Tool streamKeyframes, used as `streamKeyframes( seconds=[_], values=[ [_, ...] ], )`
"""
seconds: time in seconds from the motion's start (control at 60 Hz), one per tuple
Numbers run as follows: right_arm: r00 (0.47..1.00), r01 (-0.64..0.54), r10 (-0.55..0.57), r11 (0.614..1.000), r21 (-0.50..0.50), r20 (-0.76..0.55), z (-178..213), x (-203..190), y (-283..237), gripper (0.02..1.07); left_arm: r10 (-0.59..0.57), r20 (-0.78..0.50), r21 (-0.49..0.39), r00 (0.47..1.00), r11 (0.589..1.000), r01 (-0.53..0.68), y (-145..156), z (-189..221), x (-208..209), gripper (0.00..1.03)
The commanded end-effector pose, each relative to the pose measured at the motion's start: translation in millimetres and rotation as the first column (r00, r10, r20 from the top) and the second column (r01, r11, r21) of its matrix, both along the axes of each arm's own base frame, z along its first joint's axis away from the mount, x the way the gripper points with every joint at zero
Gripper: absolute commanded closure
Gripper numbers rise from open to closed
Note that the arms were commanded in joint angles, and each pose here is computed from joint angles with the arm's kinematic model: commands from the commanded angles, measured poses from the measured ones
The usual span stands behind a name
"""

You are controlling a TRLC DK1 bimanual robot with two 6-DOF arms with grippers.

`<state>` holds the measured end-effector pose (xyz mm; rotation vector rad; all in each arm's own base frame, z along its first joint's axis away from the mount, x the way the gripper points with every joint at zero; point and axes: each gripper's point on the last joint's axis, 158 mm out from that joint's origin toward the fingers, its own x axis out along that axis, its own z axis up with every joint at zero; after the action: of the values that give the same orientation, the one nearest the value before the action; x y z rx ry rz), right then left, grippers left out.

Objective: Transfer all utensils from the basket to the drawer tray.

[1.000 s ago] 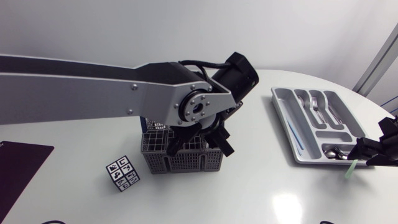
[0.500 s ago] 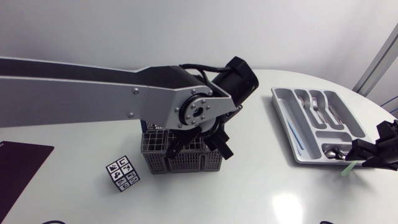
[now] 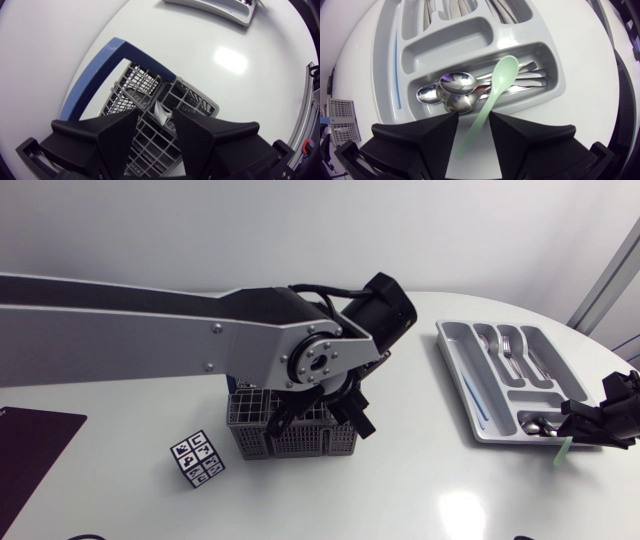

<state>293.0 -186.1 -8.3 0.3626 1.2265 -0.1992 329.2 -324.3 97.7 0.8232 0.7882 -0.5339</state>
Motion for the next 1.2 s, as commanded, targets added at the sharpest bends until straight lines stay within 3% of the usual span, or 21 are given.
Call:
streamKeyframes(
  seconds=[0.0,0.05,0.25,0.35,0.517,0.75,0.933,1.067,1.183],
  values=[
    [0.999,0.016,-0.015,0.999,0.035,-0.038,-15.2,-2.0,5.6,0.66,0.002,-0.009,-0.003,1.000,1.000,-0.002,2.7,1.0,-7.5,0.56],
    [0.999,0.017,-0.015,0.999,0.036,-0.041,-17.1,-0.8,4.2,0.71,0.000,-0.009,-0.002,1.000,1.000,0.000,2.5,0.5,-8.2,0.56],
    [0.998,0.000,0.001,1.000,0.025,-0.067,-26.1,2.2,1.6,0.72,-0.001,-0.008,-0.002,1.000,1.000,0.001,3.5,1.4,-8.9,0.56],
    [0.997,-0.039,0.040,0.999,0.018,-0.072,-28.4,5.0,0.7,0.82,-0.002,-0.011,0.000,1.000,1.000,0.002,3.9,0.2,-9.5,0.56],
    [0.987,-0.135,0.133,0.991,-0.015,-0.086,-26.3,6.4,-4.1,0.94,-0.003,-0.011,0.001,1.000,1.000,0.003,4.3,0.0,-9.8,0.56],
    [0.947,-0.315,0.306,0.944,-0.098,-0.096,-14.4,12.1,-16.3,0.95,-0.004,-0.012,0.002,1.000,1.000,0.004,3.8,-0.7,-10.3,0.56],
    [0.898,-0.440,0.430,0.880,-0.179,-0.094,-2.0,24.0,-28.0,0.97,-0.004,-0.010,-0.001,1.000,1.000,0.004,3.5,0.5,-10.1,0.56],
    [0.818,-0.573,0.565,0.784,-0.241,-0.107,7.1,30.5,-29.0,0.98,-0.004,-0.009,-0.002,1.000,1.000,0.004,3.5,1.2,-10.1,0.56],
    [0.711,-0.695,0.689,0.663,-0.277,-0.136,10.5,33.3,-26.4,0.99,-0.003,-0.008,-0.003,1.000,1.000,0.003,4.2,2.3,-9.8,0.56]
  ],
)
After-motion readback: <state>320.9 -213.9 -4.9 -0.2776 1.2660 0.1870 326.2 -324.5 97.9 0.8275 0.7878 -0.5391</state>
